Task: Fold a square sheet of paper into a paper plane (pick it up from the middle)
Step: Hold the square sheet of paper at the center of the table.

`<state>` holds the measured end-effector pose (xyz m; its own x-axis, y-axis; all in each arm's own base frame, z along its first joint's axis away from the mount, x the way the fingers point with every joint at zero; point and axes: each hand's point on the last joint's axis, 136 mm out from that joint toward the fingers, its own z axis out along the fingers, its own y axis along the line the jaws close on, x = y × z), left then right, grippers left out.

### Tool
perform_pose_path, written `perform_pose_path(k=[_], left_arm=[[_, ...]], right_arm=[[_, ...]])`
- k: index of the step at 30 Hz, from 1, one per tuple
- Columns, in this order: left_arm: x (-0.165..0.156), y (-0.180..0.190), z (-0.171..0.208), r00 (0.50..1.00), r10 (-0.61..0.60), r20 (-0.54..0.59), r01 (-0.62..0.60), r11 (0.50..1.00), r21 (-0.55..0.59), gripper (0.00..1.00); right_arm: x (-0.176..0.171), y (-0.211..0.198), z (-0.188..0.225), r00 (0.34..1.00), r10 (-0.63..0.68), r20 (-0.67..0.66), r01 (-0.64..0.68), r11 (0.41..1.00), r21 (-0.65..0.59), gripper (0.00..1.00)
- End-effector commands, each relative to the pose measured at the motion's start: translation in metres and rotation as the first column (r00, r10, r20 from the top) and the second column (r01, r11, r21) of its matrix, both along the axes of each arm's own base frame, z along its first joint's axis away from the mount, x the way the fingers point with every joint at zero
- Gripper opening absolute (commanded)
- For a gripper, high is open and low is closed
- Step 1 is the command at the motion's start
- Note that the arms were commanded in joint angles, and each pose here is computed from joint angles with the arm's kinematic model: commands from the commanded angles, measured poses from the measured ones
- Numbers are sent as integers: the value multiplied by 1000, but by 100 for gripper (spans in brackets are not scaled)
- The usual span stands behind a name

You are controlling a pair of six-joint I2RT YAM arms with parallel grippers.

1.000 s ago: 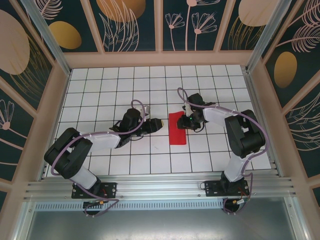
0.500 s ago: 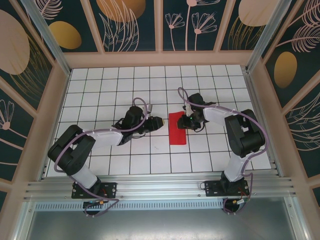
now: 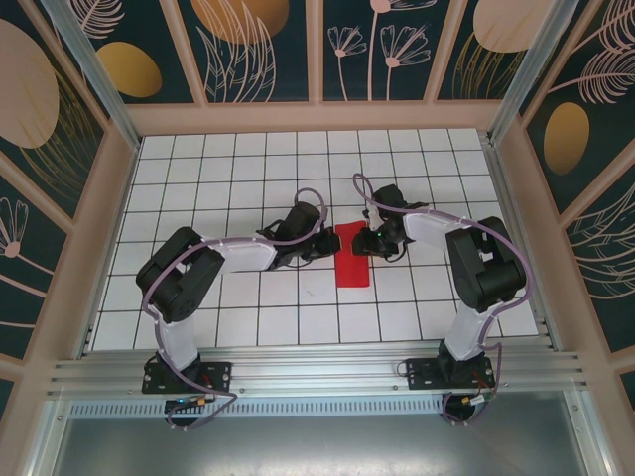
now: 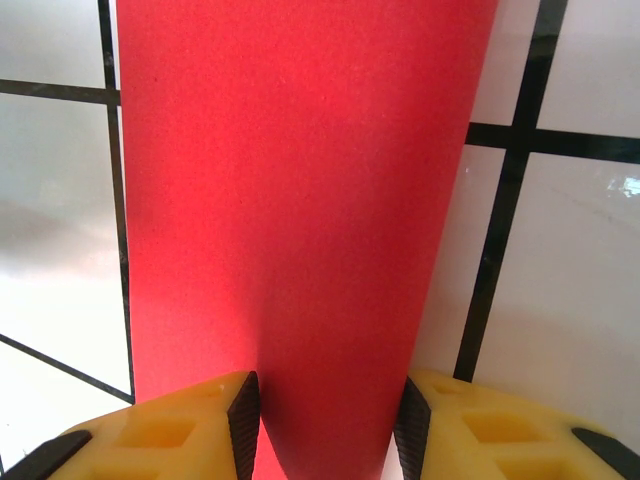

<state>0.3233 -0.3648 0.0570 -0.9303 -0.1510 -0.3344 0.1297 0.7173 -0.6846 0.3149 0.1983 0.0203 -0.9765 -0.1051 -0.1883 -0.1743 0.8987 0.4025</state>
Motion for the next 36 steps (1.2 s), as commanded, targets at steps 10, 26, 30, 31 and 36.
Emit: perform_pose_path(k=[10, 26, 30, 31, 36], left_arm=[[2, -4, -33, 998, -13, -53, 22, 985, 172, 0], [-9, 12, -73, 993, 4, -114, 30, 956, 292, 0], [-12, 18, -80, 993, 6, -121, 35, 943, 332, 0], [-13, 19, -81, 992, 6, -123, 37, 940, 339, 0], [-15, 22, -83, 992, 8, -126, 37, 936, 351, 0]], right_arm=[[-7, -13, -22, 999, -19, -48, 16, 998, -55, 44], [-1, -10, -15, 999, -29, -35, 27, 999, -43, 45], [8, -6, -1, 999, -39, -4, 39, 999, -24, 47], [10, -5, 3, 999, -44, 6, 44, 999, -21, 48], [25, -15, 31, 990, -109, 86, 111, 994, -24, 54]])
